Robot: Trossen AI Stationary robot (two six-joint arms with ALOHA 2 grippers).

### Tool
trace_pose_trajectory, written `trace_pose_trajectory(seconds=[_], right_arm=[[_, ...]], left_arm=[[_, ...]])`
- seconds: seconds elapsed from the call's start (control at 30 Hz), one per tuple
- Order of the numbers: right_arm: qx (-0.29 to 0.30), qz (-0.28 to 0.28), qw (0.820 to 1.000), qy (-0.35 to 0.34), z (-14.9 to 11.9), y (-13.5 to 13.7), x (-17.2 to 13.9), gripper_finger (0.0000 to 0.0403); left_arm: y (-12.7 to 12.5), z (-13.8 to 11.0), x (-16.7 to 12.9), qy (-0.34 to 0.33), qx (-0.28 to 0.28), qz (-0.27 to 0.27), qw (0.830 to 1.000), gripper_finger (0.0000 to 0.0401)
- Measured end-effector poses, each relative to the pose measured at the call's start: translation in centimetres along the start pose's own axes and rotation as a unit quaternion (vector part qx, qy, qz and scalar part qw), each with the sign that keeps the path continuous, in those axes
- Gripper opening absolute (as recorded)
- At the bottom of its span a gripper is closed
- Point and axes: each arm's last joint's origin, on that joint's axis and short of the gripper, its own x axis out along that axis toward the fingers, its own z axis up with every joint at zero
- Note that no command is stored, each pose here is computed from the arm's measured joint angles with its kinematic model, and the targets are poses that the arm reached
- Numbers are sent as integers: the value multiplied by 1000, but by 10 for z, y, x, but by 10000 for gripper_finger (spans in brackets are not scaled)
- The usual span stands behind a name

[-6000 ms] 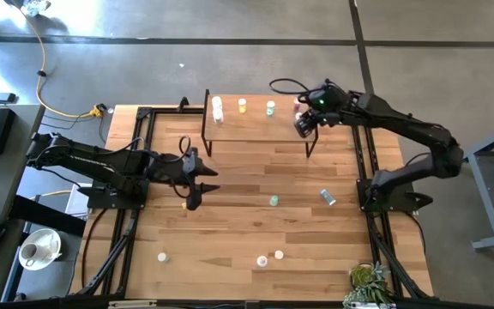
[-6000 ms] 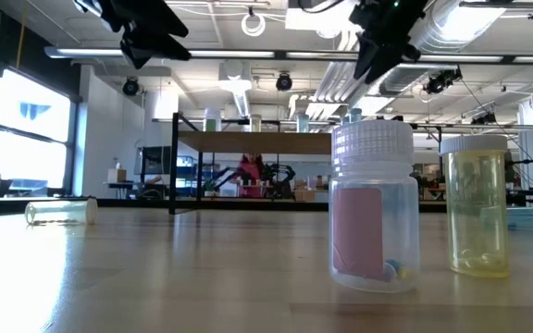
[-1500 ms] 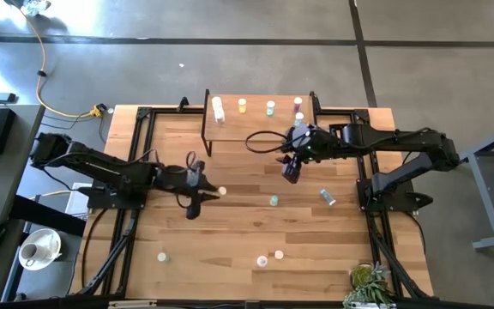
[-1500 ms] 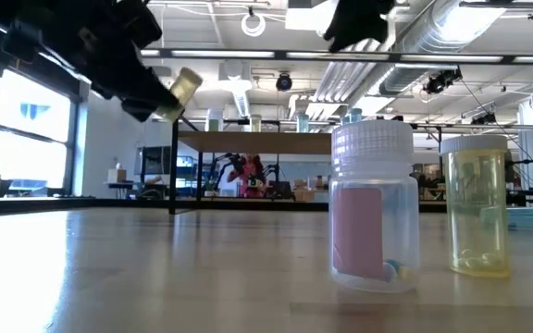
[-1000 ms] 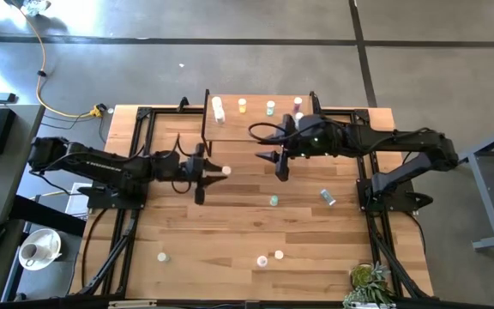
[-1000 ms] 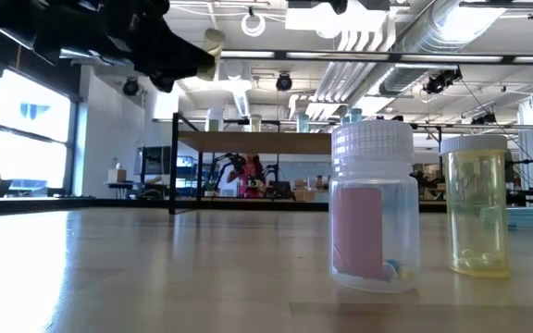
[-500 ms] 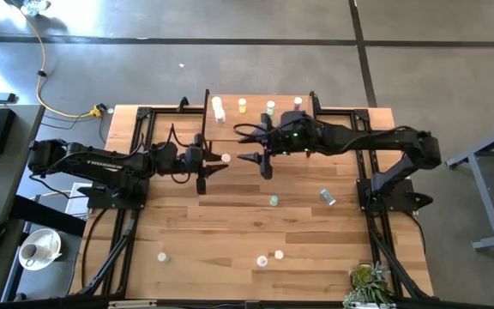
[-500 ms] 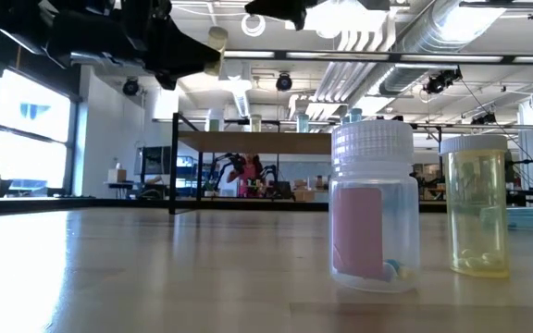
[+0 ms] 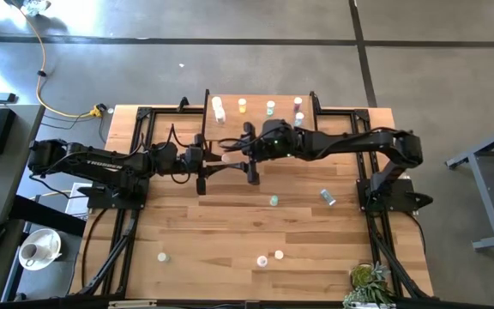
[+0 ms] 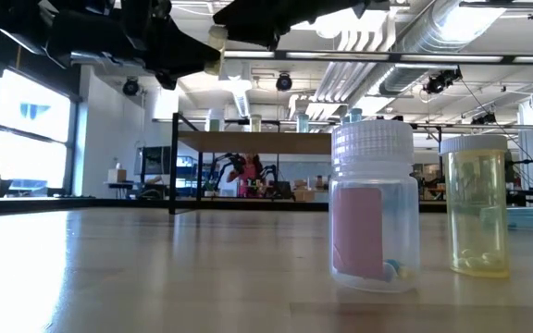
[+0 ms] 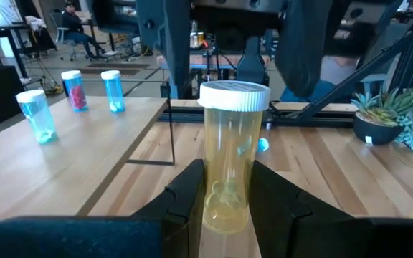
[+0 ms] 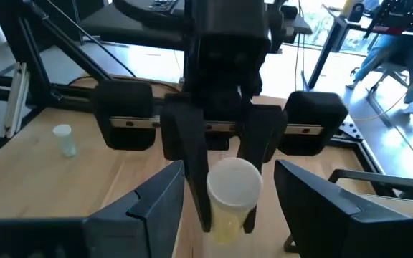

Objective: Pick and place medicine bottles onto shelf by color
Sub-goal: Put the top yellow pill bottle on the shelf aligned with the other yellow pill bottle

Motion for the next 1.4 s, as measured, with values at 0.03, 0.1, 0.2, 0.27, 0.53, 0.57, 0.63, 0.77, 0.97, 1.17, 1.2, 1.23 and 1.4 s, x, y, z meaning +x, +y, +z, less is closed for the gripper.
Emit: trace_pose_trajectory(seconds=[0.03, 0.1, 0.2, 0.27, 0.53, 0.57, 0.63, 0.77, 0.97, 1.17, 1.2, 1.23, 1.4], right_arm=[[1, 0, 1000, 2, -1, 0, 1, 209], [4, -3, 1000, 2, -3, 0, 4, 209], [5, -5, 1000, 5, -5, 0, 7, 209], [4, -5, 1000, 2, -5, -1, 7, 208], [16, -3, 1000, 1, -5, -2, 7, 157], [20, -3, 1000, 1, -5, -2, 7, 148], [25, -3, 1000, 1, -5, -2, 6, 133], [25, -3, 1000, 1, -5, -2, 6, 115], [25, -1, 1000, 3, -5, -2, 6, 106], [25, 0, 1000, 4, -6, -2, 6, 105], [25, 0, 1000, 4, -6, -2, 6, 105], [25, 0, 1000, 4, -6, -2, 6, 105], [24, 1, 1000, 5, -6, -2, 6, 104]], left_arm=[[0, 0, 0, 0, 0, 0, 1000, 81], [0, 0, 0, 0, 0, 0, 1000, 81], [0, 0, 0, -1, 0, 0, 1000, 81], [0, 0, 0, -1, -1, 0, 1000, 81], [0, 1, 0, -5, 0, 0, 1000, 81], [0, 1, 0, -7, 0, 0, 1000, 81], [0, 1, 0, -7, -1, 0, 1000, 81], [0, 1, 0, -7, -1, 0, 1000, 81], [0, 1, 0, -7, -2, 8, 1000, 81], [0, 1, 0, -7, -9, 8, 1000, 84], [0, 1, 0, -7, -13, 8, 1000, 88], [0, 1, 0, -6, -16, 8, 1000, 94], [1, 1, 0, -7, -19, 10, 1000, 142]])
